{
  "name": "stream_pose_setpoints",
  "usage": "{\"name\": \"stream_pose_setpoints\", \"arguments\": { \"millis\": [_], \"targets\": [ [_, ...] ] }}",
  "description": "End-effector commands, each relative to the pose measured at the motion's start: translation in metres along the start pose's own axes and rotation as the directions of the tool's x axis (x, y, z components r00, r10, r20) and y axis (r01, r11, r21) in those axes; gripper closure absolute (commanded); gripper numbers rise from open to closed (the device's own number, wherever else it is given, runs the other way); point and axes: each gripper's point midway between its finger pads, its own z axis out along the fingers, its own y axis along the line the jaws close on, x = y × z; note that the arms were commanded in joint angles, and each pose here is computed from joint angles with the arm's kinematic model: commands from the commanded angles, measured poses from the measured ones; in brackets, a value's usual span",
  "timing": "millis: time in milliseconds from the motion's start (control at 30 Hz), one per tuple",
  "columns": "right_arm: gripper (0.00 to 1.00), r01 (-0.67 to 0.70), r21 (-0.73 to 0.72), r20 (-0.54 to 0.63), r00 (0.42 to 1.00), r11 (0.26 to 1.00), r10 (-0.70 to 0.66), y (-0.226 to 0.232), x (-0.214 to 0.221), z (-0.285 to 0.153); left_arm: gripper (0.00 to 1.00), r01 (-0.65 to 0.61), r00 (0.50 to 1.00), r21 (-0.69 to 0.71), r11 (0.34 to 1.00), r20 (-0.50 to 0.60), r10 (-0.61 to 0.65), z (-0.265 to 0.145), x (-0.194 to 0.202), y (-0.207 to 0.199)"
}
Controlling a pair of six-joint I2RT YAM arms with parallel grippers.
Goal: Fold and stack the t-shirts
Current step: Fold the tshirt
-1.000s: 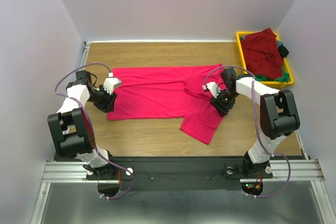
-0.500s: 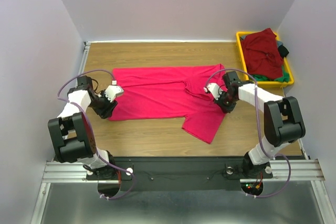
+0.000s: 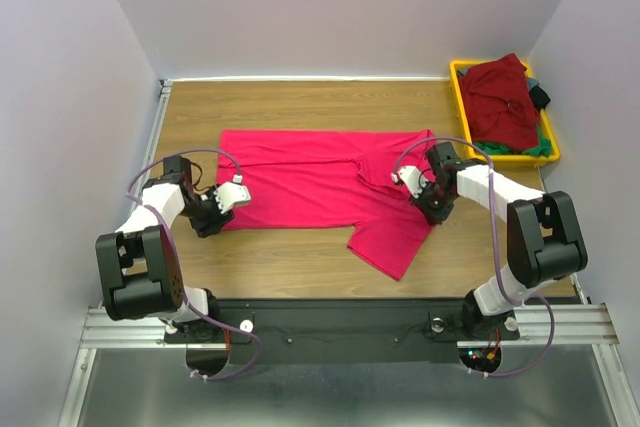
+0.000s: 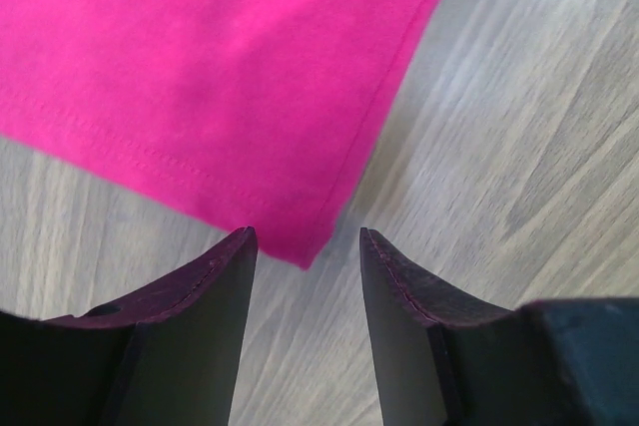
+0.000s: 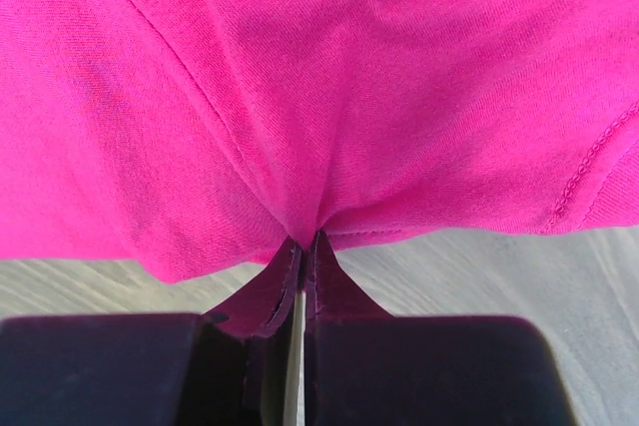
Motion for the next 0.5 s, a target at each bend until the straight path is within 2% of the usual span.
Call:
{"name": "stream_pose_setpoints", "arguments": {
  "millis": [0,100,200,233,300,333,400,467],
  "targets": [
    [0.99,-0.047,-0.102,-0.101,0.994,0.994,0.036,0.028,0.024,0.002,0.43,-0.084,0.996,-0.013,0.996,-0.025,0.083,0.007,0.001,0.001],
    [1.00,-0.051,-0.100,-0.107,0.993,0.994,0.041,0.027,0.024,0.001,0.47,-0.095,0.994,0.009,0.995,-0.060,0.096,0.016,0.009,-0.002],
    [0.99,-0.053,-0.097,-0.109,0.993,0.994,0.042,0.027,0.024,-0.001,0.61,-0.096,0.989,0.043,0.994,-0.105,0.101,0.020,0.022,-0.011],
    [0.99,-0.052,-0.096,-0.107,0.993,0.994,0.042,0.027,0.024,-0.003,0.70,-0.104,0.987,0.049,0.993,-0.115,0.109,0.021,0.025,-0.014],
    [1.00,-0.053,-0.091,-0.106,0.993,0.994,0.043,0.028,0.025,-0.007,0.80,-0.108,0.984,0.046,0.993,-0.134,0.113,0.019,0.030,-0.018],
    [0.99,-0.052,-0.090,-0.105,0.994,0.995,0.043,0.028,0.025,-0.008,0.89,-0.112,0.984,0.046,0.993,-0.137,0.118,0.018,0.031,-0.019],
    [0.99,-0.054,-0.080,-0.099,0.994,0.995,0.046,0.027,0.023,-0.014,0.99,-0.111,0.986,0.032,0.993,-0.124,0.114,0.012,0.027,-0.016],
    [0.99,-0.058,-0.064,-0.095,0.994,0.996,0.051,0.024,0.021,-0.018,1.00,-0.098,0.990,0.026,0.995,-0.103,0.101,0.005,0.022,-0.011]
  ]
}}
